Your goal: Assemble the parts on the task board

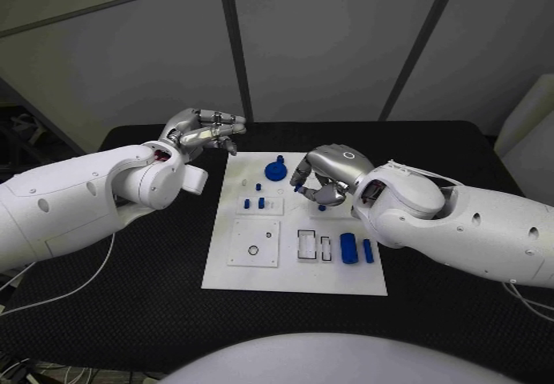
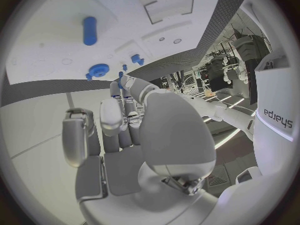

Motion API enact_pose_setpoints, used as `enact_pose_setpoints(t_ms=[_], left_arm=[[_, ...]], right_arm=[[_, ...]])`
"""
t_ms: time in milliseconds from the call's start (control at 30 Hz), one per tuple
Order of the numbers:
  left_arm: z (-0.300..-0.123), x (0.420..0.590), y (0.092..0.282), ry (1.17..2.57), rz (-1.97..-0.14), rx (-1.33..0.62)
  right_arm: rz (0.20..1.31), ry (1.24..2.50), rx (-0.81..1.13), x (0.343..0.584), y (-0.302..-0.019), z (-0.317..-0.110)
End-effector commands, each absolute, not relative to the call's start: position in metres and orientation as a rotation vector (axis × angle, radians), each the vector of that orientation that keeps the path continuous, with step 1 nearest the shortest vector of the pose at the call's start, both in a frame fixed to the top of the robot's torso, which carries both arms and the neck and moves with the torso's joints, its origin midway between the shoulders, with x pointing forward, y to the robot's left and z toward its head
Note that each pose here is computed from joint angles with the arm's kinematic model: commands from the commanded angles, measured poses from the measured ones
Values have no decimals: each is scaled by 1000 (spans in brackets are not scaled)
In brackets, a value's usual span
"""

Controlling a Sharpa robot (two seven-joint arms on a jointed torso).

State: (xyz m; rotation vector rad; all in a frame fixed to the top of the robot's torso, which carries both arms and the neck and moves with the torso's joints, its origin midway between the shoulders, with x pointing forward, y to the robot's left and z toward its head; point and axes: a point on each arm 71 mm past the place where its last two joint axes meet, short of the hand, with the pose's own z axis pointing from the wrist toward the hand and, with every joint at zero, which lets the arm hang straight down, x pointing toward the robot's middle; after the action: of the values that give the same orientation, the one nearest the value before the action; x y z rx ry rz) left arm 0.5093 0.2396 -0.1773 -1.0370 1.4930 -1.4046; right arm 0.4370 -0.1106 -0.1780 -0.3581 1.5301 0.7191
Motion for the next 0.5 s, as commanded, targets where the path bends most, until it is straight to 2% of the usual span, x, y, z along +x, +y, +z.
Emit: enact_pose_setpoints(t_ms=[33,300,500], left_arm=[[-176,511,237,1481,-1413,-1034],[-178,515,228,1486,-1416,-1036],[-178,516,224,1489,-1420,-1035]], right_arm=[[783,1538,-371,432,-97,-179],[860,1588,-420,417,-66,-196],[873,1627,-443,412,-56,-208]])
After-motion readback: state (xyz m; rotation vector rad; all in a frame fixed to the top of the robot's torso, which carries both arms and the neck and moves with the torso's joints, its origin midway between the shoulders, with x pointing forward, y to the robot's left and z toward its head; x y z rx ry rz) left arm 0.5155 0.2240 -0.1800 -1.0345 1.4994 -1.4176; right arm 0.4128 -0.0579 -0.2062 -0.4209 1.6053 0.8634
